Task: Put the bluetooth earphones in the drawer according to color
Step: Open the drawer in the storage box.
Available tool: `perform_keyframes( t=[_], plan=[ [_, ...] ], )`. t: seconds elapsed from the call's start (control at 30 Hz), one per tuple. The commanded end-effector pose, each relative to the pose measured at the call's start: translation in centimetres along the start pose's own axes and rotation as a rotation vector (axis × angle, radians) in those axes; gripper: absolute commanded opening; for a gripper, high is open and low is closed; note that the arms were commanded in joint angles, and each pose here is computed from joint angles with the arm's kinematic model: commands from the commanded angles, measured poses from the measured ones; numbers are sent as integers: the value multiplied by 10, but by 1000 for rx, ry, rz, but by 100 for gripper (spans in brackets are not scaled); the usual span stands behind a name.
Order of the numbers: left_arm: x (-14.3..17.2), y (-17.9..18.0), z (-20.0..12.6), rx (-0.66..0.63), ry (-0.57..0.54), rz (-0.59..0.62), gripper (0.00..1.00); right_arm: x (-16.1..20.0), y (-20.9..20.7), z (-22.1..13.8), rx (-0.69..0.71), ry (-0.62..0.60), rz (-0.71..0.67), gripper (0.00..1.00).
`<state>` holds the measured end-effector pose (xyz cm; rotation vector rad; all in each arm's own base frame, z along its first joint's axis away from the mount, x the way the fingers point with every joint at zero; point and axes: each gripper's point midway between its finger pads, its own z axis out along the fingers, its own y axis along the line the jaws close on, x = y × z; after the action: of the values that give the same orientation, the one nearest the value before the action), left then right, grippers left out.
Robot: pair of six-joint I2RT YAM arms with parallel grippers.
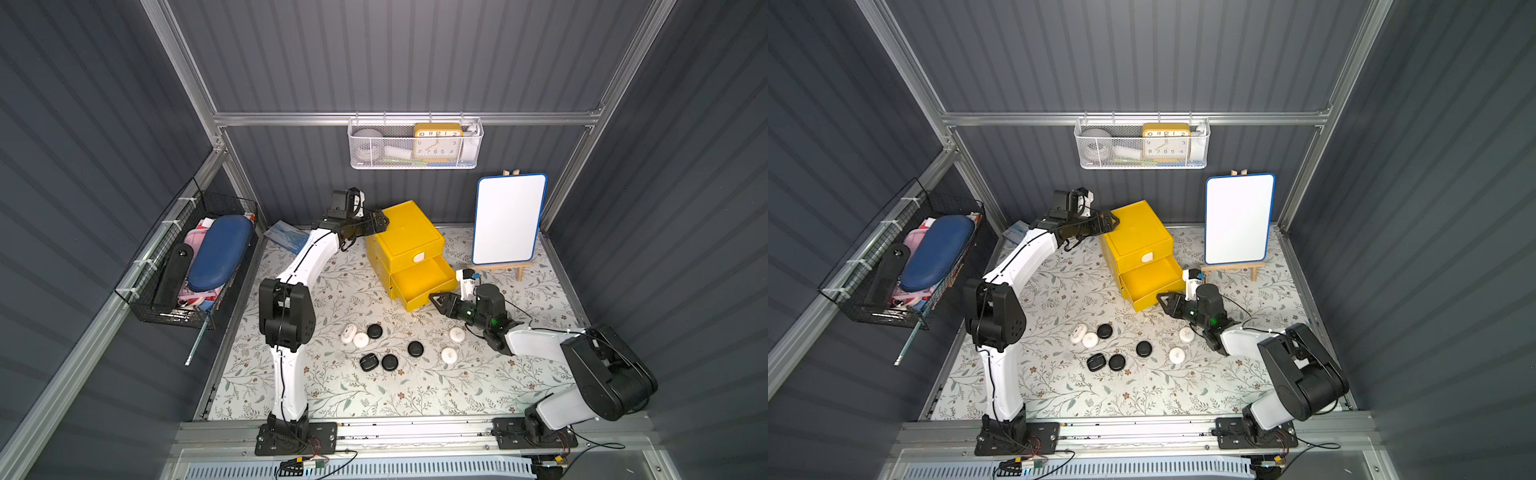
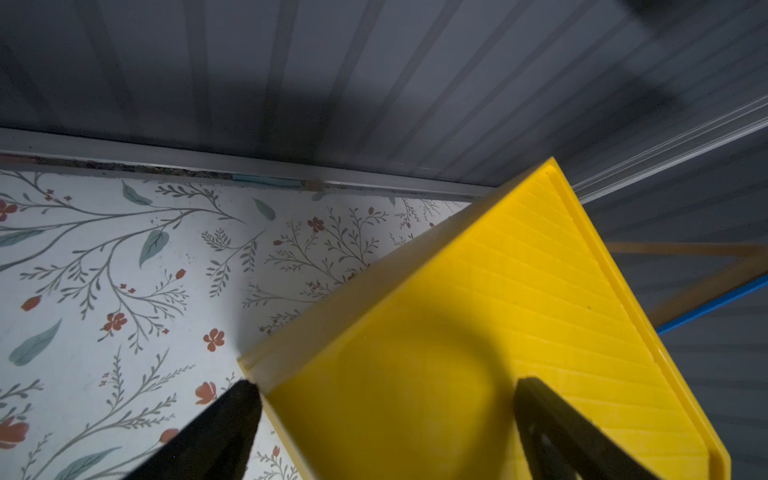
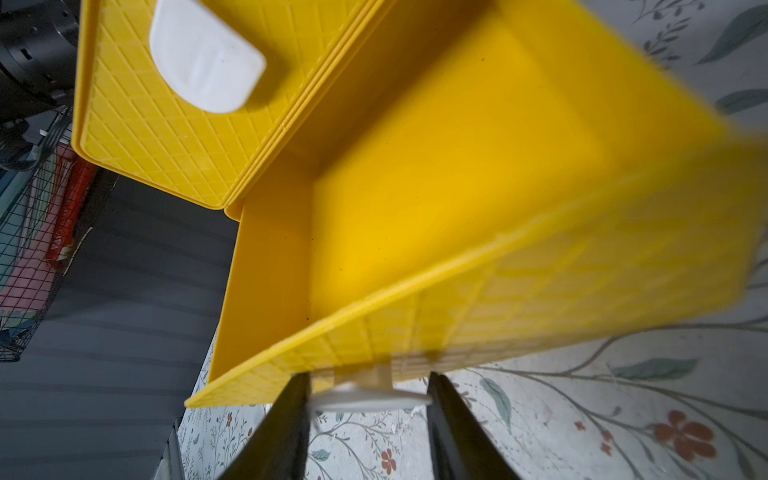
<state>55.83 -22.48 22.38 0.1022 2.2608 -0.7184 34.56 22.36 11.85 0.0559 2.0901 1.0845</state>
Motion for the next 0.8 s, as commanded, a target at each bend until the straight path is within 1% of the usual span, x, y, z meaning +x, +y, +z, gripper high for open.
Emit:
perform_keyframes(
  t=[0.0,0.1,0.27,0.33,0.47,0.63,0.7,0.77],
  plan=[
    [-1,29,11,-74,12,-32,99,8,-6,-4,31,9,-7,42],
    [-9,27,12,-66,-5,-28,99,12,-1,-3,28,9,-4,43],
    [-7,27,12,-63,-6,-34,99,23,7,0,37,14,-13,43],
    [-5,26,9,-62,-4,-35,99,22,1,-1,75,-7,-10,43],
    [-3,21,-7,-60,-15,-35,99,21,-3,-8,105,-21,-13,44],
    [-2,16,-30,-64,-44,-31,99,25,-2,-19,124,1,-24,45],
    [-1,14,-38,-68,-49,-33,99,28,-4,-21,127,5,-14,47],
    [-1,10,-48,-64,-60,-32,99,30,-4,-21,121,7,-7,51]
  ],
)
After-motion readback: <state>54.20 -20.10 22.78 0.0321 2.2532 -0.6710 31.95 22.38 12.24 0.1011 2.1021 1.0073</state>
